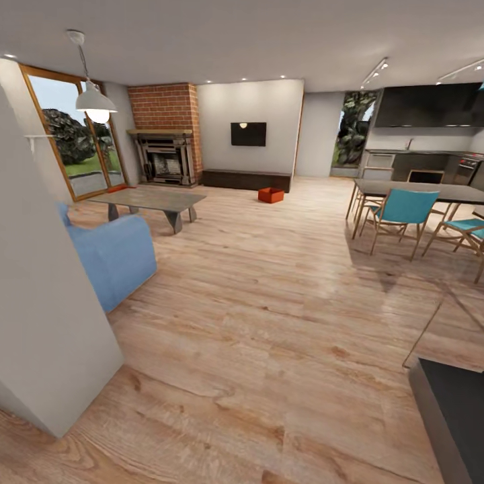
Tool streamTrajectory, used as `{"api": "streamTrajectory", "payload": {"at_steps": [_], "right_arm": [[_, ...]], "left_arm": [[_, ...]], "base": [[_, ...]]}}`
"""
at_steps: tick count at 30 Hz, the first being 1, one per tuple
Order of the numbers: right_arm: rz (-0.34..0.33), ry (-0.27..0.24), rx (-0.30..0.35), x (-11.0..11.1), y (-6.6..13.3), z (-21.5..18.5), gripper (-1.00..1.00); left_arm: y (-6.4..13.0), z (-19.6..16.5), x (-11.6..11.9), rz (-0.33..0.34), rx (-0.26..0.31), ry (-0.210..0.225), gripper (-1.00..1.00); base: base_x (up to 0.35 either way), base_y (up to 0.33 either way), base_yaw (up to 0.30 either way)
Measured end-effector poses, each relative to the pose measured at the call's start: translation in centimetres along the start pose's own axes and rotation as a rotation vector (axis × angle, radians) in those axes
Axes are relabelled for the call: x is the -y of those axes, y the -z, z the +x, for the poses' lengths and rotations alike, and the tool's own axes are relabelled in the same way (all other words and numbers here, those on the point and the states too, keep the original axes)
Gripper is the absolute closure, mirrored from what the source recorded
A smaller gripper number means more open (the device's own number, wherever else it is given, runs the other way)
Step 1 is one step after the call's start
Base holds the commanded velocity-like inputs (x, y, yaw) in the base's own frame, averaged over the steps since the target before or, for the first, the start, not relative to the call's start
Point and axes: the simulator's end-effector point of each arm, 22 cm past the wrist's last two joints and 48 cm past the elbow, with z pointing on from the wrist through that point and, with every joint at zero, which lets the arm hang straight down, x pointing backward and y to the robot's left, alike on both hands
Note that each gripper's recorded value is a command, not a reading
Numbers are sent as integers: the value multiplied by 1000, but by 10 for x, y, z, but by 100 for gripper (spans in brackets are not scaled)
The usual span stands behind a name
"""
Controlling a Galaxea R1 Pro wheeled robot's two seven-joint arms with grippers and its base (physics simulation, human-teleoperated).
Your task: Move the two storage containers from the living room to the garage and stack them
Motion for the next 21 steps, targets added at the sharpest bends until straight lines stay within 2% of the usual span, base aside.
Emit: {"api": "streamTrajectory", "payload": {"at_steps": [21], "right_arm": [[-1, 0, -2, -1, 0, 1, -100]], "left_arm": [[0, 0, -1, -1, 0, 0, -100]], "base": [[346, 0, 0]]}}
